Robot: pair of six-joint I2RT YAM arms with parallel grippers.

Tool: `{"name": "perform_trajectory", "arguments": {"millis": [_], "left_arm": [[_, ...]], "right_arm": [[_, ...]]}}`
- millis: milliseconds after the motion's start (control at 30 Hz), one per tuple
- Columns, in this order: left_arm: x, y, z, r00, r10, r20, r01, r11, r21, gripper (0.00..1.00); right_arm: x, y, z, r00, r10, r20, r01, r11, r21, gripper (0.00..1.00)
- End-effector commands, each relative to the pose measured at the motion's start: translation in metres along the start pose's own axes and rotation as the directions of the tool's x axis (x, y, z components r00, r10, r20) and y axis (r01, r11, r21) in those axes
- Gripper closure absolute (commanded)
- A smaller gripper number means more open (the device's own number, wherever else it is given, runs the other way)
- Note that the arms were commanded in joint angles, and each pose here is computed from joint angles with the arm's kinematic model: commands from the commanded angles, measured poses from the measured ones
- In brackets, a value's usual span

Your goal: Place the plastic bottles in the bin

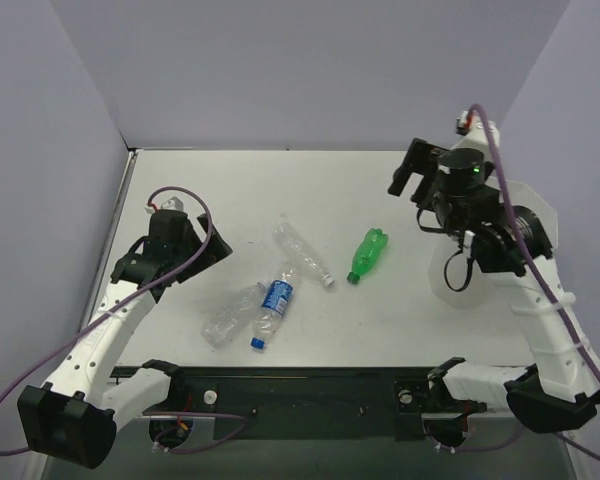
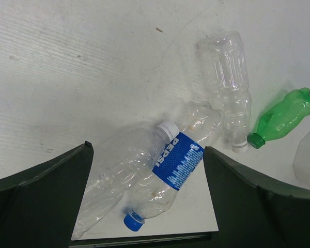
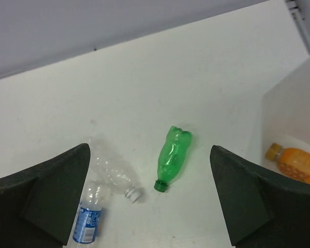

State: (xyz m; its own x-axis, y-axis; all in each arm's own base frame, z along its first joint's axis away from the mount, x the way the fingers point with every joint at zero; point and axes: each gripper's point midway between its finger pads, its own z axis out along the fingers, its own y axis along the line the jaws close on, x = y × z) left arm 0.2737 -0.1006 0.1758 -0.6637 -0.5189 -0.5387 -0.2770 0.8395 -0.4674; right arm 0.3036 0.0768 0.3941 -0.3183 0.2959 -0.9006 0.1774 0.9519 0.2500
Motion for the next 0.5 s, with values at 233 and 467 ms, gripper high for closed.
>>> {"name": "perform_trajectory", "arguments": {"millis": [233, 467], "left_arm": [[-0.002, 0.005, -0.004, 1.0, 0.003, 0.02, -0.002, 1.0, -0.02, 0.01], [0.0, 0.006, -0.005, 1.0, 0.003, 0.017, -0.002, 1.0, -0.019, 0.01]], "right_arm": [[0.149, 0.076, 0.081, 0.927, -0.168, -0.337, 0.16, 0.986, -0.051, 0.05], [0.235, 0.053, 0.115, 0.851, -0.14, -0.506, 0.195, 0.979, 0.058, 0.05]]}}
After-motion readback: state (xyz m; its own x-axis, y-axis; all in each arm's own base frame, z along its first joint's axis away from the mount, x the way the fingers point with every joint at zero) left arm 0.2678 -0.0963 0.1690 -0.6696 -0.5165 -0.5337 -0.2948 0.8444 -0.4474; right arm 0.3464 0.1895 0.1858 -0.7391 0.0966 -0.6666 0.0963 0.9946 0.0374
